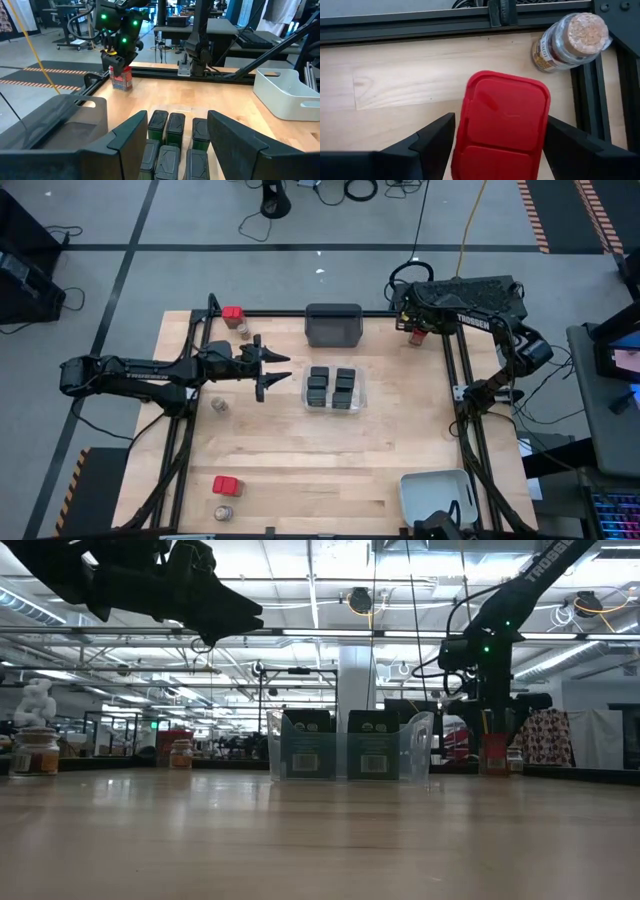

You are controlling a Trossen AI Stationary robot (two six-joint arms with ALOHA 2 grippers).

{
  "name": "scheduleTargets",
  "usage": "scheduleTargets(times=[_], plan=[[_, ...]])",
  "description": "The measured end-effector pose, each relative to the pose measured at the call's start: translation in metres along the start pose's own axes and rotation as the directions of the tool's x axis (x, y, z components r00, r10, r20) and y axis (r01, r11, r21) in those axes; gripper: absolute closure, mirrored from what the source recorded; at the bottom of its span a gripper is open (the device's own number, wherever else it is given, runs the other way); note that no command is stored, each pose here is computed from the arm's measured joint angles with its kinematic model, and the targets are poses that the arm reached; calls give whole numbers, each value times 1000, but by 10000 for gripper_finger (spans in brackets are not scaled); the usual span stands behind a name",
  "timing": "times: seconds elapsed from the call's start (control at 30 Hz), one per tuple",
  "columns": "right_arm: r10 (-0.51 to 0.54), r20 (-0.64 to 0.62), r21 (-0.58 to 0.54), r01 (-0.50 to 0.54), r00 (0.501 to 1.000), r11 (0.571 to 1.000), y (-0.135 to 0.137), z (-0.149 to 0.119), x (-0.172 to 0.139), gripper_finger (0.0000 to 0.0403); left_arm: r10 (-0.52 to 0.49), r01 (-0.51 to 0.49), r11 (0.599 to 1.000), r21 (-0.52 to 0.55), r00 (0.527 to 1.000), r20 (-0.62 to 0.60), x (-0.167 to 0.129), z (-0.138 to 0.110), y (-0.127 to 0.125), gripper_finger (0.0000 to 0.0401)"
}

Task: Sort spices by type
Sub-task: Put the red seasoning bottle into the gray bin

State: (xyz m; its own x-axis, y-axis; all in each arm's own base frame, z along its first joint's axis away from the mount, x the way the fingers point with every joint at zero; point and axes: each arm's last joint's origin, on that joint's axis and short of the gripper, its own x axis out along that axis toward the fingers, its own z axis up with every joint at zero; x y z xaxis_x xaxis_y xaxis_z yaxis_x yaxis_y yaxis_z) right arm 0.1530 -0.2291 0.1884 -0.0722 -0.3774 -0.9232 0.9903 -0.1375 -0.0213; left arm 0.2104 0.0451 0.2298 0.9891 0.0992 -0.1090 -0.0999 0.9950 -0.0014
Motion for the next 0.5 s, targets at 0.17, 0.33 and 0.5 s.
scheduleTargets(times=[0.17, 0.33, 0.5], plan=[[21, -14, -30, -22, 1000, 999, 2, -1, 0, 141, 0, 0, 1000, 0, 1000, 0, 0, 0, 0, 189], [24, -16, -45, -25, 1000, 999, 2, -1, 0, 166, 0, 0, 1000, 0, 1000, -1, 0, 0, 0, 189], [27, -10, -53, -28, 1000, 998, 2, -1, 0, 206, 0, 0, 1000, 0, 1000, 0, 0, 0, 0, 189]])
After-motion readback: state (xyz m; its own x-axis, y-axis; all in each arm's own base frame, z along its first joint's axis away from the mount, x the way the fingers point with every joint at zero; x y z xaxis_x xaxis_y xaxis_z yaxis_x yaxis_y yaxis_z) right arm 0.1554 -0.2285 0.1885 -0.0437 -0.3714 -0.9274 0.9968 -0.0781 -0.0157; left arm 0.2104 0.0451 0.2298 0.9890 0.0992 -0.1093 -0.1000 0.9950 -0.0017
